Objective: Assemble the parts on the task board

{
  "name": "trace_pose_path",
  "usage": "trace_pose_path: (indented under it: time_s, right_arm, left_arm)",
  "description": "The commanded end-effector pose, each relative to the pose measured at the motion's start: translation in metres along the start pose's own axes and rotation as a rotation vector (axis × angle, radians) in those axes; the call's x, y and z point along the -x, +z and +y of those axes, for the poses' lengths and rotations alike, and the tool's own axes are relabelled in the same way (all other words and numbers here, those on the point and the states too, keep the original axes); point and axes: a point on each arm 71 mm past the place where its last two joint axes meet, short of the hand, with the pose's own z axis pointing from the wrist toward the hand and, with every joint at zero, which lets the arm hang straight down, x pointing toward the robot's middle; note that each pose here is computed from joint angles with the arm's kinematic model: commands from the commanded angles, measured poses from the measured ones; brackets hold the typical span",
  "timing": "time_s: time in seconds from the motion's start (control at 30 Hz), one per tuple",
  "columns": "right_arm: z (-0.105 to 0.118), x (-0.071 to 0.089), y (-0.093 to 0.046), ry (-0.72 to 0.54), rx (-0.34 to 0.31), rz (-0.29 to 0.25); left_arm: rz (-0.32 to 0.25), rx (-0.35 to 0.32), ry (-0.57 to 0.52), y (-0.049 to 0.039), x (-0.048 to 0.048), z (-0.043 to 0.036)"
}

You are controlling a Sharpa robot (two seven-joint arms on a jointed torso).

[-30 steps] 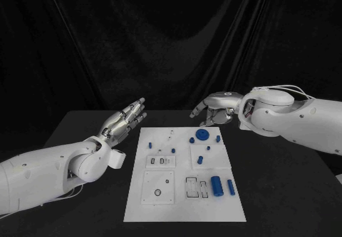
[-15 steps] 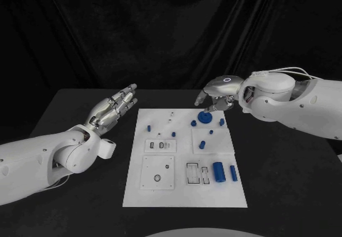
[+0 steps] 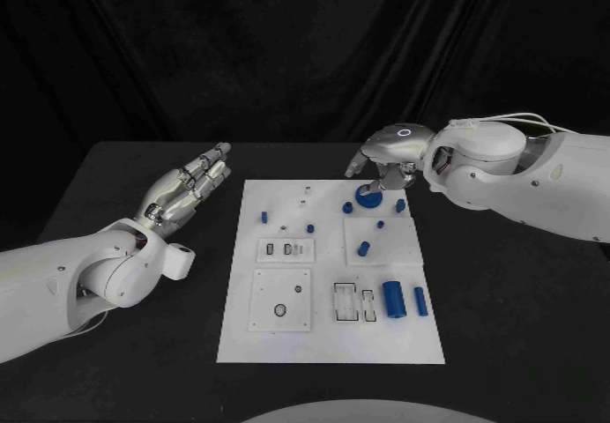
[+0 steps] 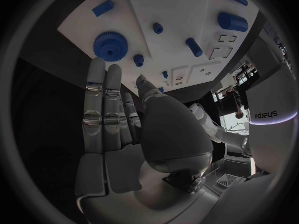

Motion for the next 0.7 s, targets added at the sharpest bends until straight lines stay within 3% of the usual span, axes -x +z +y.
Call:
trace_pose_path:
  time_s: [0.03, 0.3, 0.7]
  right_arm:
    - [0.001, 0.002, 0.001, -0.015, -0.007, -0.039]
    - [0.008, -0.003, 0.005, -0.008, 0.017, -0.035]
    - [0.016, -0.021, 0.010, 0.012, 0.044, 0.025]
  left_arm:
    - [-0.005, -0.274, 0.023, -0.0025, -0.0004, -0.0218]
    - [-0.007, -0.269, 0.020, -0.0069, 0.0001, -0.0246]
    - [-0.004, -0.263, 0.012, -0.0105, 0.0016, -0.0272]
